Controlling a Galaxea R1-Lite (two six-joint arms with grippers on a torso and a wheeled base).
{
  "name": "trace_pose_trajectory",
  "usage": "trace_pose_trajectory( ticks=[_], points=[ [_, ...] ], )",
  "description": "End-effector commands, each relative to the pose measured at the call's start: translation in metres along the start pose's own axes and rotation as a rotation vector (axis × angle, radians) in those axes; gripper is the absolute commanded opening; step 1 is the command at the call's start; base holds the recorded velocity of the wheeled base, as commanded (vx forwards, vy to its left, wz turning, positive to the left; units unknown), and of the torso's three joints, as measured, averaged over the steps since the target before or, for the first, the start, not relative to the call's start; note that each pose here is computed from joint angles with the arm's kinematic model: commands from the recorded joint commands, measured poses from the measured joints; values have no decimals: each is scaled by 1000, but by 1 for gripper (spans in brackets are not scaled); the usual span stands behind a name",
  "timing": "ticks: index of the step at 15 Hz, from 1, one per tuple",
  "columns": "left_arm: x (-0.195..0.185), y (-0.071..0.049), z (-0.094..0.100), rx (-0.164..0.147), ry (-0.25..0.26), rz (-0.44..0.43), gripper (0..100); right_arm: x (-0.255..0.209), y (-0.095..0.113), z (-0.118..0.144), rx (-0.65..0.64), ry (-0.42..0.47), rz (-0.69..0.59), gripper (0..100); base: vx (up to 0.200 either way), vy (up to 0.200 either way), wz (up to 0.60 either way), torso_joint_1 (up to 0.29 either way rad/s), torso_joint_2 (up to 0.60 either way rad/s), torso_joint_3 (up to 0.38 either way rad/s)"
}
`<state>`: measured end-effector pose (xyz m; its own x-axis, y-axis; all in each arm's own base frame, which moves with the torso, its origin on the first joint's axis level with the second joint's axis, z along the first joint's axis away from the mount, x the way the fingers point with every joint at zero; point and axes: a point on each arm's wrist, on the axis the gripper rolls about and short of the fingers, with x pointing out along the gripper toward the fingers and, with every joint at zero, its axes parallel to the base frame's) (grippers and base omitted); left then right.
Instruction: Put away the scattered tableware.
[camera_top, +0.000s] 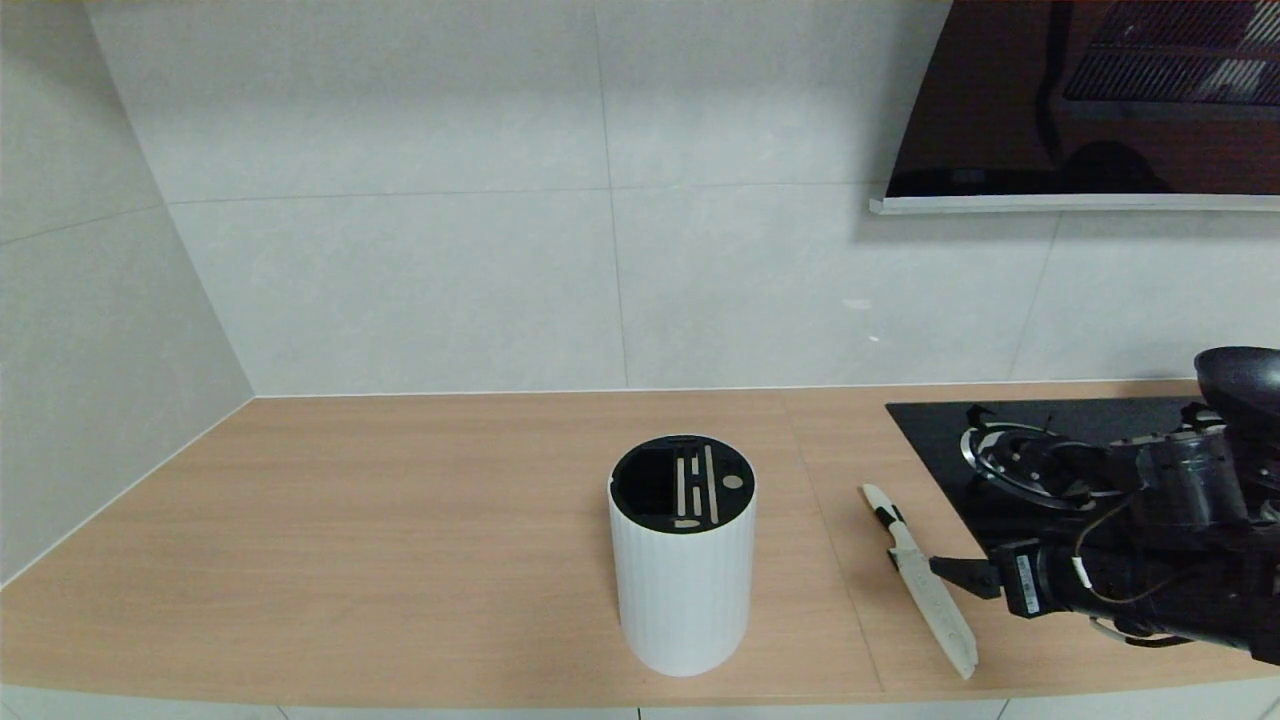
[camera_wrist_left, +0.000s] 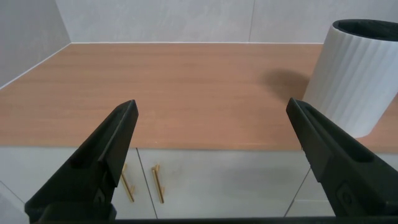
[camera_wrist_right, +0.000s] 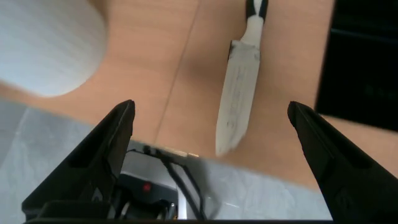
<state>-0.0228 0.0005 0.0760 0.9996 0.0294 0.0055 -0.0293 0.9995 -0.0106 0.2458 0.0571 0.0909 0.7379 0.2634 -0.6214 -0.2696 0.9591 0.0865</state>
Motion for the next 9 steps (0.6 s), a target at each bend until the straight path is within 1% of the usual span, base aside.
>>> trace_pose_trajectory(
  ticks=[1,2,3,5,7,9],
  points=[
    [0,0,0,0,1,0,100,36,-3,-5,-5,72,-2,100,0,0,0,0,0,0],
    [0,0,0,0,-1,0,100,38,-4,-5,-5,68,-2,100,0,0,0,0,0,0],
    [0,0,0,0,-1,0,100,51,-5,-4,-8,56,-7,100,0,0,0,0,0,0],
    [0,0,0,0,-1,0,100,68,-7,-3,-9,60,-17,100,0,0,0,0,0,0],
    [0,0,0,0,1,1,100,82,-8,4,-18,48,-26,100,0,0,0,0,0,0],
    [0,0,0,0,-1,0,100,100,-10,4,-22,59,-48,100,0,0,0,0,0,0]
  ],
)
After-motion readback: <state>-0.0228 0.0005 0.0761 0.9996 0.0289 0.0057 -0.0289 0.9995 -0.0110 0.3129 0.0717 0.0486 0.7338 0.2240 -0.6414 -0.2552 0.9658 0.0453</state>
